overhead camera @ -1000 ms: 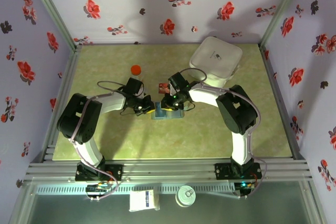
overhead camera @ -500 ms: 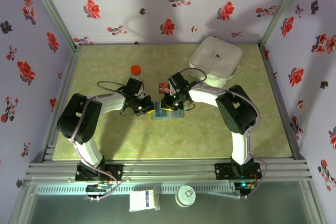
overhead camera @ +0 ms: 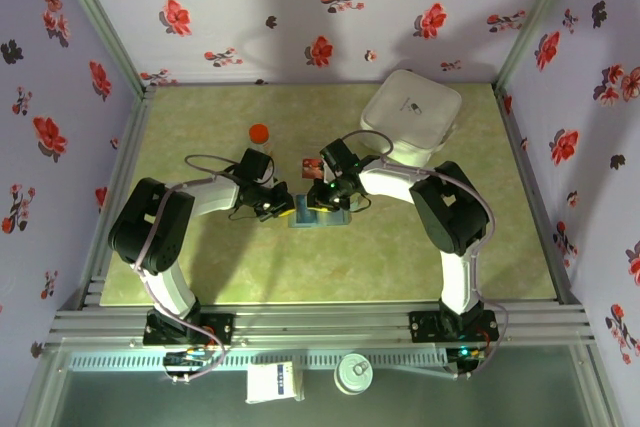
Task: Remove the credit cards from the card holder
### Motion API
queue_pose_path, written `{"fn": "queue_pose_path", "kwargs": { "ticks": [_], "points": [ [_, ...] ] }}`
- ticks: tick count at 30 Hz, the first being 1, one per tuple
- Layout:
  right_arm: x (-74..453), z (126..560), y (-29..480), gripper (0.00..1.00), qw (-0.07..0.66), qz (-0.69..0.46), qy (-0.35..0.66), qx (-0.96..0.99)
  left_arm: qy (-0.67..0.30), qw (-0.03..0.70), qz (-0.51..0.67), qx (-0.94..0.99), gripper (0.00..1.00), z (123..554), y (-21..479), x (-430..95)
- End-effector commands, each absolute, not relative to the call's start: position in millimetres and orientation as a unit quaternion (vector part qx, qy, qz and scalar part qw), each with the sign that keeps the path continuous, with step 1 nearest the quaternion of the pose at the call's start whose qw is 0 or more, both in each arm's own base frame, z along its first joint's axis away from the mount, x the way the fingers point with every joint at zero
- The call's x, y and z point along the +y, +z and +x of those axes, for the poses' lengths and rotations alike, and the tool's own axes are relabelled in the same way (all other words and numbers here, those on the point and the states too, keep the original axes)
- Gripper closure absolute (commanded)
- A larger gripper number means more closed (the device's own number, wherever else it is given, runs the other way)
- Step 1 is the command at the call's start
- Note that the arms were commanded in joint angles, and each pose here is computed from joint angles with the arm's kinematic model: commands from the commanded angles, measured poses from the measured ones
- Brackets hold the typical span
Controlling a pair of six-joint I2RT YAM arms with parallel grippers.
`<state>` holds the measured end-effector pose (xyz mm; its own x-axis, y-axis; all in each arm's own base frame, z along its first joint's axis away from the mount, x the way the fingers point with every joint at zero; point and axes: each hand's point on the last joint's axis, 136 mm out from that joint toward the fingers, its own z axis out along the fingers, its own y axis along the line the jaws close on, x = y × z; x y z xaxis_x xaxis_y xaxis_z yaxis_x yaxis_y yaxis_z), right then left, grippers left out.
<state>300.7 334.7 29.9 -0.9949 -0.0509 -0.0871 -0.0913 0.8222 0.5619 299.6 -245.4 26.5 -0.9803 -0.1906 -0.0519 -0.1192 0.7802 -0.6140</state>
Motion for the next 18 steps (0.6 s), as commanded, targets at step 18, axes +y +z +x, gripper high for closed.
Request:
{"fn": "queue_pose_path", "kwargs": {
  "ticks": [18],
  "points": [
    [320, 299, 44, 0.75, 0.055, -0.045, 0.267, 0.961, -0.316, 0.082, -0.065, 0.943, 1.00, 298, 57, -242]
  ]
}}
